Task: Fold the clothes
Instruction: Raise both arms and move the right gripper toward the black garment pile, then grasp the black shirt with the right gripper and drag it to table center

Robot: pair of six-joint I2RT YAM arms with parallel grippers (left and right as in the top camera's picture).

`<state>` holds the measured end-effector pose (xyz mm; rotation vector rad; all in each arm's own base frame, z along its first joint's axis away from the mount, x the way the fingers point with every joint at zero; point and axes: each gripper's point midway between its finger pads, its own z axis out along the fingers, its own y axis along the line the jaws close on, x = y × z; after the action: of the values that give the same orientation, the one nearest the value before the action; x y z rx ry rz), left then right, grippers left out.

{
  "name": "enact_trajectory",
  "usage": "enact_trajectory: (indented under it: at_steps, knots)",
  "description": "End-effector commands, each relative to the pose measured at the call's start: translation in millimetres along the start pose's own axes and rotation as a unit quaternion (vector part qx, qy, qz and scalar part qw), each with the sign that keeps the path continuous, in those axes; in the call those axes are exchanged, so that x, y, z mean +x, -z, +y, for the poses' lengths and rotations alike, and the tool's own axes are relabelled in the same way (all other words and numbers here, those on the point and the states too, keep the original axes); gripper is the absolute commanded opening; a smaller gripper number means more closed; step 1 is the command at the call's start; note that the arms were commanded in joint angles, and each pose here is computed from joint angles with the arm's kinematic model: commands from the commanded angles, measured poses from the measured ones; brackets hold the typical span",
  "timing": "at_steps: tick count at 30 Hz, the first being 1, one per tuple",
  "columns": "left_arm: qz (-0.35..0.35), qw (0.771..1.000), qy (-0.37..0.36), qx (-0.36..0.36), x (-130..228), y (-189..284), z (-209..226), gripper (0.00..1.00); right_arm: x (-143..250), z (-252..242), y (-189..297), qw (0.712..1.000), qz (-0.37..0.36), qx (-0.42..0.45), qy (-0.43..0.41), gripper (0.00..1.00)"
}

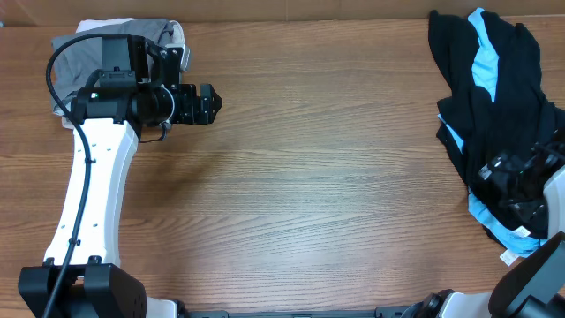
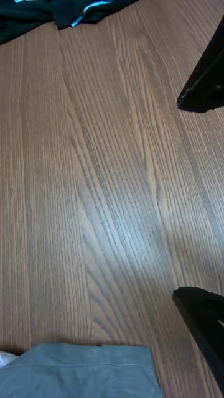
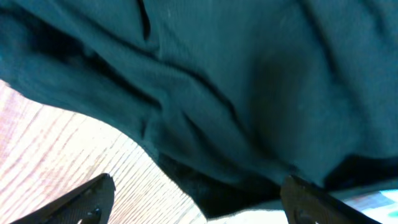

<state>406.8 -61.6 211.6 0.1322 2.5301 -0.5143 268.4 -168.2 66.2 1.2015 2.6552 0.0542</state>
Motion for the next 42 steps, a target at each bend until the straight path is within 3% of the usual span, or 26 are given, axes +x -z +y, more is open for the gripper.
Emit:
enact_trajectory:
  at_steps: [1,13,16,18,21,25,34,42]
  knots:
    - [-0.017,1.0,-0.002,0.008,-9.8,8.9,-5.6,0.91,12.5,0.2,-13.8,1.0,0.01,-0.001,0.009,0.86]
    - [-0.015,1.0,0.008,0.008,-9.0,8.9,-5.6,0.9,29.1,-9.8,-30.9,1.0,0.019,0.013,0.006,0.79]
    - [-0.014,1.0,0.009,0.008,-8.1,8.8,-5.5,0.9,31.7,-13.7,-34.0,1.0,0.019,0.022,0.004,0.72]
    - [-0.013,1.0,0.009,0.008,-7.9,8.8,-5.5,0.9,30.7,-16.2,-34.2,0.999,0.017,0.029,0.003,0.61]
    - [-0.014,1.0,0.009,0.008,-8.0,8.8,-5.5,0.89,27.1,-17.9,-34.1,0.999,0.008,0.035,-0.008,0.29]
    - [-0.014,1.0,0.011,0.008,-8.1,8.8,-5.5,0.86,21.4,-13.9,-33.3,0.999,-0.002,0.025,-0.023,0.04]
    - [-0.018,1.0,0.009,0.008,-10.5,9.1,-5.6,0.84,-2.1,29.0,1.2,0.997,0.0,-0.073,0.003,0.04]
    - [-0.019,1.0,0.009,0.008,-11.0,9.1,-5.5,0.82,-43.6,38.3,51.7,0.996,-0.044,-0.077,-0.016,0.04]
